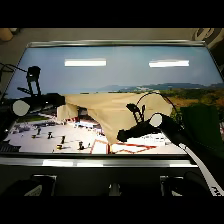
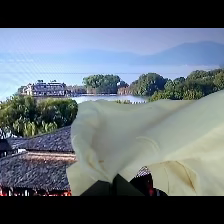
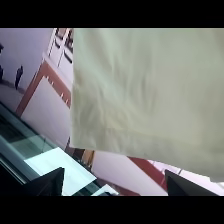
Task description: Fold the shirts.
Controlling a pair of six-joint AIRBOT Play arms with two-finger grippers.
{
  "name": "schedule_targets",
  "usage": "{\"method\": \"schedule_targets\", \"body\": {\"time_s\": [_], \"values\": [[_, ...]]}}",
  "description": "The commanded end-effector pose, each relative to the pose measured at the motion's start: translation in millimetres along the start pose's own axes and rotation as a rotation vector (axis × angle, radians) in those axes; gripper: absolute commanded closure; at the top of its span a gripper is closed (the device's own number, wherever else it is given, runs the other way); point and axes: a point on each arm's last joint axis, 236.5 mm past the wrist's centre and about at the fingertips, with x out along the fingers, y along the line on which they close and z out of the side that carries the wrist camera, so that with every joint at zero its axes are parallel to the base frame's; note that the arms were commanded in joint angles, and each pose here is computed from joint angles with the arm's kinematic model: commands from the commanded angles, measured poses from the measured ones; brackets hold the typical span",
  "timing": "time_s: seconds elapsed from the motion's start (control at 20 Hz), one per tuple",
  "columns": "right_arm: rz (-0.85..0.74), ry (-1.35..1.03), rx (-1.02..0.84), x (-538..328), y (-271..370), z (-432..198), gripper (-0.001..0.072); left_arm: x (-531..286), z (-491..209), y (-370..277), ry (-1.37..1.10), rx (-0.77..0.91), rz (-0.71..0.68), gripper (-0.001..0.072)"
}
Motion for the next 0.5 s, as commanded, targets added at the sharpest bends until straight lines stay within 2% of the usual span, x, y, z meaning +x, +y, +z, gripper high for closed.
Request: {"method": "schedule_targets", "body": {"time_s": [0.0,0.15,0.3,0.45], "values": [[0.004,-0.019,0.166,21.5,1.2,1.1,0.0012,0.2,-1.0,0.6,0.004,0.0,0.001,0.0682],[0.042,0.042,0.161,20.0,12.2,-12.2,0.0013,0.2,-1.0,0.5,0.004,-0.001,0.001,0.0682],[-0.03,0.073,0.059,14.5,-3.3,-21.3,0.0002,0.3,-0.1,2.0,0.0,0.007,0.007,0.0682],[-0.06,0.106,0.125,17.4,-11.4,-30.3,0.0003,0.3,-0.1,2.8,0.0,0.011,0.01,0.0682]]}}
